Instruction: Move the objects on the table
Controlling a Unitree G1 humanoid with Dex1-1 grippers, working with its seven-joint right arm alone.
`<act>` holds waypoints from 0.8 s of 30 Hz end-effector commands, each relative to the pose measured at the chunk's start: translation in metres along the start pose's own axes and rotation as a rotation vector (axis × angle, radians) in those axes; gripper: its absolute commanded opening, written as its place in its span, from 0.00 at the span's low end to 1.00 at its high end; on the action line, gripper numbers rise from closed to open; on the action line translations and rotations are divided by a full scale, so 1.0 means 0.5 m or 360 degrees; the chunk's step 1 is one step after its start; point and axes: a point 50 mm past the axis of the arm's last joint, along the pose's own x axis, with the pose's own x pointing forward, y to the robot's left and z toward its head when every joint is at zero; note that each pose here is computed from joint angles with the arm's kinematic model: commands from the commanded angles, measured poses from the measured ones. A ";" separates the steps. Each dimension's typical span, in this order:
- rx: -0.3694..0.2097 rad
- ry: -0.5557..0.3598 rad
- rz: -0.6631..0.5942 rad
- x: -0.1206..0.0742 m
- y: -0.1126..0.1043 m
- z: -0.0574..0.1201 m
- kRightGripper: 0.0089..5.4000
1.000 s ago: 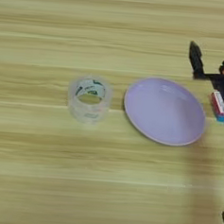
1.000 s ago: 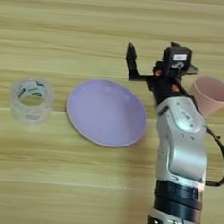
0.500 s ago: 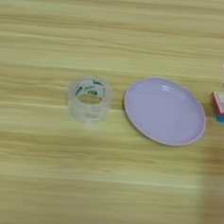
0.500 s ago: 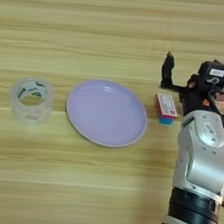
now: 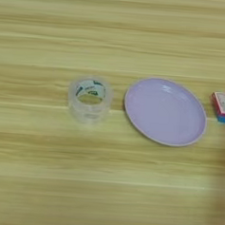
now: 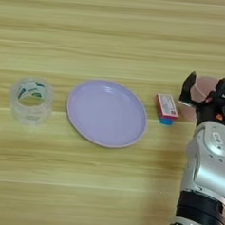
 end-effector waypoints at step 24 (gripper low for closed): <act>-0.0017 -0.0126 -0.0025 0.034 -0.005 0.036 1.00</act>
